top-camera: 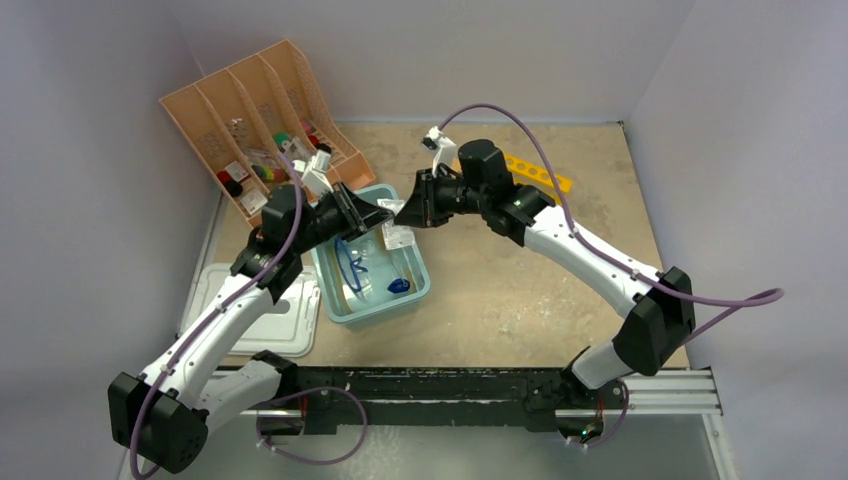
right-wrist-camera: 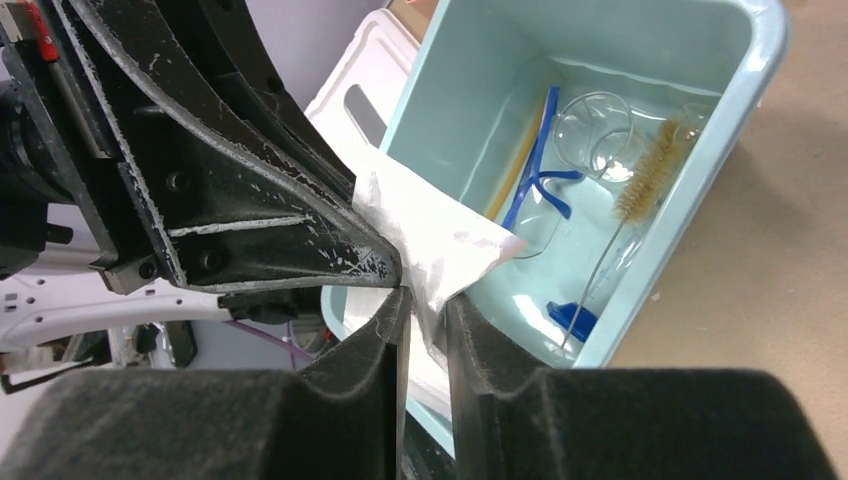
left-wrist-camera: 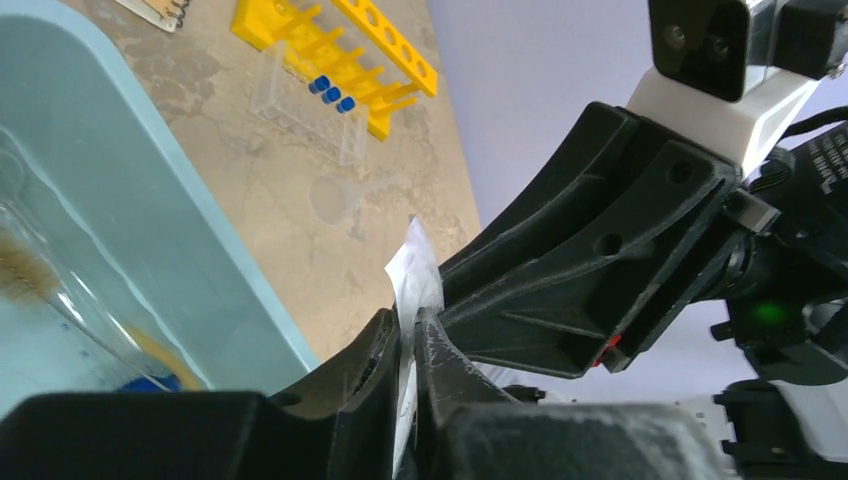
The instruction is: Organize the chemistry lab equipment
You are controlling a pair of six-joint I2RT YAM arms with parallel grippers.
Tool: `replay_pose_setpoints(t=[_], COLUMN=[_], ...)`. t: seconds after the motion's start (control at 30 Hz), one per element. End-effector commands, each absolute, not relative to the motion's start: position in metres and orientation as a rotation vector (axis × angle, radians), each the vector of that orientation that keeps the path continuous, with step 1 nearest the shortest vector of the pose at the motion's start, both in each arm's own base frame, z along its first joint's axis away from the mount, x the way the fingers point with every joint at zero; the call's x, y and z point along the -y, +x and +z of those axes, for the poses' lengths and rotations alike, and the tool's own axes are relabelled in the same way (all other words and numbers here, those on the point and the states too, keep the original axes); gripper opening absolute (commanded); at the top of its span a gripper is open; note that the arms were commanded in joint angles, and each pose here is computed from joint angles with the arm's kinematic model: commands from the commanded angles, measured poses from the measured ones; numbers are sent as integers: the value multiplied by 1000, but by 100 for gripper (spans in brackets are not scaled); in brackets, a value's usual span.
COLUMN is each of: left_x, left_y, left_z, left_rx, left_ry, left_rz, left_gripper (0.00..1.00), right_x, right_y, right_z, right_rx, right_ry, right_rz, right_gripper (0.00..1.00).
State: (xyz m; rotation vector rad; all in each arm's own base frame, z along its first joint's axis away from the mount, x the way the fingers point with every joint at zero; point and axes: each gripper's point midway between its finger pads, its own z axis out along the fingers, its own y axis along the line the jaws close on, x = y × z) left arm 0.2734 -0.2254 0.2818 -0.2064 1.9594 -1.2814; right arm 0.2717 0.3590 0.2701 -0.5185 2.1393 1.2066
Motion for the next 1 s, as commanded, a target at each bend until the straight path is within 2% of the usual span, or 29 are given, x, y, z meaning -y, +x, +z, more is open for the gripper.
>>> replay_pose_setpoints(t=[0.0, 0.17, 0.27, 0.5, 0.8, 0.9, 0.97], left_x=[223, 203, 185, 196, 195, 199, 198], left_y=[272, 278, 282, 289, 303, 300, 299], left_z=[286, 252, 215, 180, 142, 130, 125], left_rx=[-1952, -2061, -2177, -2262, -2329, -2361, -2365], left_ry=[-161, -210, -291, -356, -442, -433, -445], left_rz=[-1243, -1037, -867, -896, -747, -754, -755], left_gripper=[0, 0, 0, 0, 0, 3, 9], right_x=[-358, -319, -287, -211, -157, -141, -132], right_y=[277, 301, 315, 338, 333, 327, 324], right_z=[293, 267, 262, 252, 230, 218, 208], right_rx=[-2074, -2153, -2156, -2205, -2260, -2306, -2329], right_ry=[-509, -358, -268, -28, 153, 187, 206], right_rz=[1192, 871, 677, 382, 151, 60, 7], right_gripper=[31, 67, 76, 77, 77, 77, 77])
